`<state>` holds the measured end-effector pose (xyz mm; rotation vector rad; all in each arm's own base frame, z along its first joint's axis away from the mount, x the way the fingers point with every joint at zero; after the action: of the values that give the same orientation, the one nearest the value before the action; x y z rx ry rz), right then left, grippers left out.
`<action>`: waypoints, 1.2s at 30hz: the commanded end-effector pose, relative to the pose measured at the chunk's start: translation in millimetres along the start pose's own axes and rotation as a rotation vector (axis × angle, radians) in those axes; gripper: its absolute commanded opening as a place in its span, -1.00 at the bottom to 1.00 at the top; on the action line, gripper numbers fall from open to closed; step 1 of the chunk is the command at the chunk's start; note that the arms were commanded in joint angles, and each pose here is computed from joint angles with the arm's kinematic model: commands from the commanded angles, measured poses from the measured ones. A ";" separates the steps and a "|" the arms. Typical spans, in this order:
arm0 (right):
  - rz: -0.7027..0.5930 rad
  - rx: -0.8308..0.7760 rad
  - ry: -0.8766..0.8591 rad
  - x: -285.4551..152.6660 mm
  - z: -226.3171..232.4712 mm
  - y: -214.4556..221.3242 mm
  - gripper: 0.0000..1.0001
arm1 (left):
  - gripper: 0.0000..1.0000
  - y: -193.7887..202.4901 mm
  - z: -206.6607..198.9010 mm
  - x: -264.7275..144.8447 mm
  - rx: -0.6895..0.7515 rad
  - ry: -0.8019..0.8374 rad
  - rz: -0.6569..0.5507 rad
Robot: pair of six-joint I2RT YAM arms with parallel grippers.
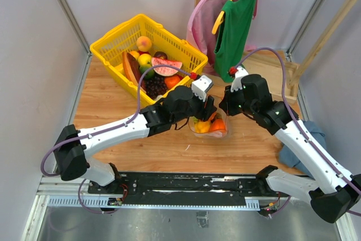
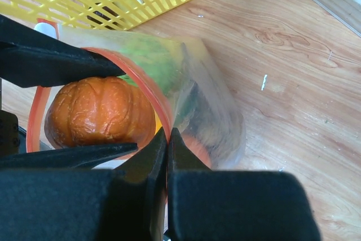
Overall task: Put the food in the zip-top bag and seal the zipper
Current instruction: Place the fake fruit in the zipper food storage bag.
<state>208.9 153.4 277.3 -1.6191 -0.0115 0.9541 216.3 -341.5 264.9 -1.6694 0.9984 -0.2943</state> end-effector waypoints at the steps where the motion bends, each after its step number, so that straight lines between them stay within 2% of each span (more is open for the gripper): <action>1: -0.026 0.000 -0.021 -1.9 5.1 -2.1 -0.99 | 0.18 -11.4 -3.7 0.4 0.008 0.008 -0.076; 6: -0.028 0.000 -0.020 -2.7 5.1 -1.1 -0.99 | 0.46 -12.6 -3.9 -4.1 0.001 0.008 -0.074; 9: -0.030 0.000 -0.019 -3.4 4.9 -1.6 -0.99 | 0.51 -10.8 -1.4 -5.4 -0.003 -0.008 -0.065; 14: -0.037 0.000 -0.013 -5.5 4.2 -1.1 -0.98 | 0.52 -20.8 -3.8 -17.5 -0.017 -0.011 -0.074; 24: -0.041 -0.012 -0.021 -3.8 4.7 0.5 -0.96 | 0.54 -29.2 0.0 -49.1 -0.081 -0.099 -0.001; 36: -0.049 -0.011 -0.007 -5.7 3.2 -0.4 -0.99 | 0.46 -6.3 16.5 -77.6 -0.223 -0.230 0.076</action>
<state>205.5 151.4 277.2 -1.6167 -0.0288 0.9412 190.6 -285.2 287.2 -1.7548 0.9580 -0.0016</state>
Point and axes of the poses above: each gripper's point midway between its finger pads, its own x axis out along the fingers, its own z axis along the line the jaws close on, y = z × x, the point moved 6 cm from there along -x, back along the fingers, and after that the axes turned 13 degrees about -x, right-handed, at the moved point
